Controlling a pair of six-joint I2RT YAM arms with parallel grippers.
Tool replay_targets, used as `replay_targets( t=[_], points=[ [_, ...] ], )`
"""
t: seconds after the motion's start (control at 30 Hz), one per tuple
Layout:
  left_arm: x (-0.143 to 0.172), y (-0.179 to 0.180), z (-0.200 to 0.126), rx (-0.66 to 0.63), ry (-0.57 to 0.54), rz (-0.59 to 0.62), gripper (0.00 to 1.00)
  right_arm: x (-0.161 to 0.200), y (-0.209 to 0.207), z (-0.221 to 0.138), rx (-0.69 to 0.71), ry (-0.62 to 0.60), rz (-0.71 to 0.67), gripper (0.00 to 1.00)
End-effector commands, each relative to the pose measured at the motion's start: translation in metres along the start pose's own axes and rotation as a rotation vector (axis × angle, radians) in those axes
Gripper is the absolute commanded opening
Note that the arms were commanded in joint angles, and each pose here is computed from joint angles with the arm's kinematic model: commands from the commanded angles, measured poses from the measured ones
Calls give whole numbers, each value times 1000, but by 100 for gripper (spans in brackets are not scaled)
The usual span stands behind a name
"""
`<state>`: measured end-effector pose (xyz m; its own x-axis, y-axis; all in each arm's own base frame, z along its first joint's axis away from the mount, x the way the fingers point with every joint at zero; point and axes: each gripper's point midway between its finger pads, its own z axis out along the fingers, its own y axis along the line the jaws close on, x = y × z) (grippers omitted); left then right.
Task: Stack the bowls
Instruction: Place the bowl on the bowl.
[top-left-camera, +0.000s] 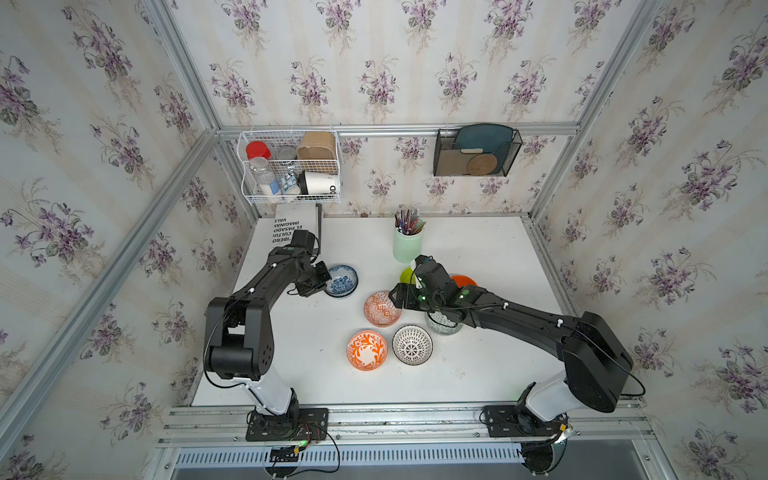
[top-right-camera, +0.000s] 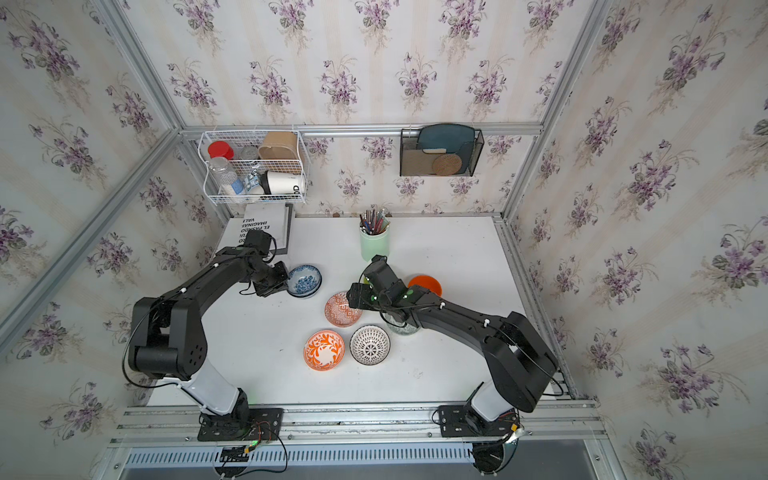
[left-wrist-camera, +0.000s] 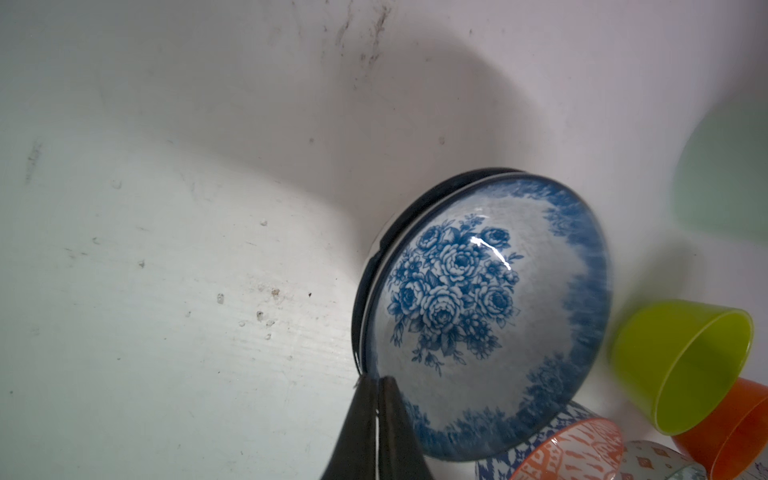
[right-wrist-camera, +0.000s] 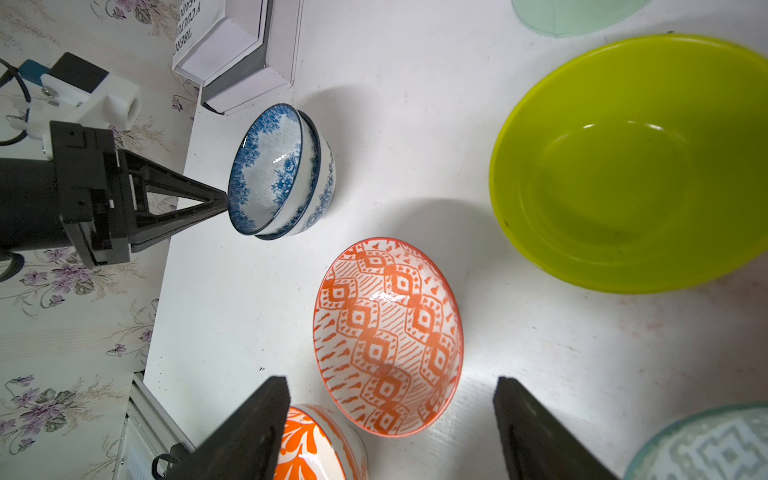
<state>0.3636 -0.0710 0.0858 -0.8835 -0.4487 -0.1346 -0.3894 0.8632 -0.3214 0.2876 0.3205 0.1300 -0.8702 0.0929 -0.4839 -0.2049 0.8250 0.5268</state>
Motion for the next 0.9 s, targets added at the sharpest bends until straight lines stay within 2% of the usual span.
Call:
replay_targets(
  t=[0.0,0.23,0.43,0.63,0.87],
  points=[
    [-4,1,1,-5,-10,13,9,1,-4,2,18,0,-6,83],
    [-4,-5,-11,21,-28,7,9,6,-11,5,45,19,1,83],
    [-1,-15,-41,85,-76,-5,18,14,-14,20,73,82,17,79],
    [30,-11,-46,157,-70,-41,35,17,-19,33,109,112,32,75],
    [67,-2,-33,235,-54,-82,43,24,-27,43,143,143,32,69]
  ],
)
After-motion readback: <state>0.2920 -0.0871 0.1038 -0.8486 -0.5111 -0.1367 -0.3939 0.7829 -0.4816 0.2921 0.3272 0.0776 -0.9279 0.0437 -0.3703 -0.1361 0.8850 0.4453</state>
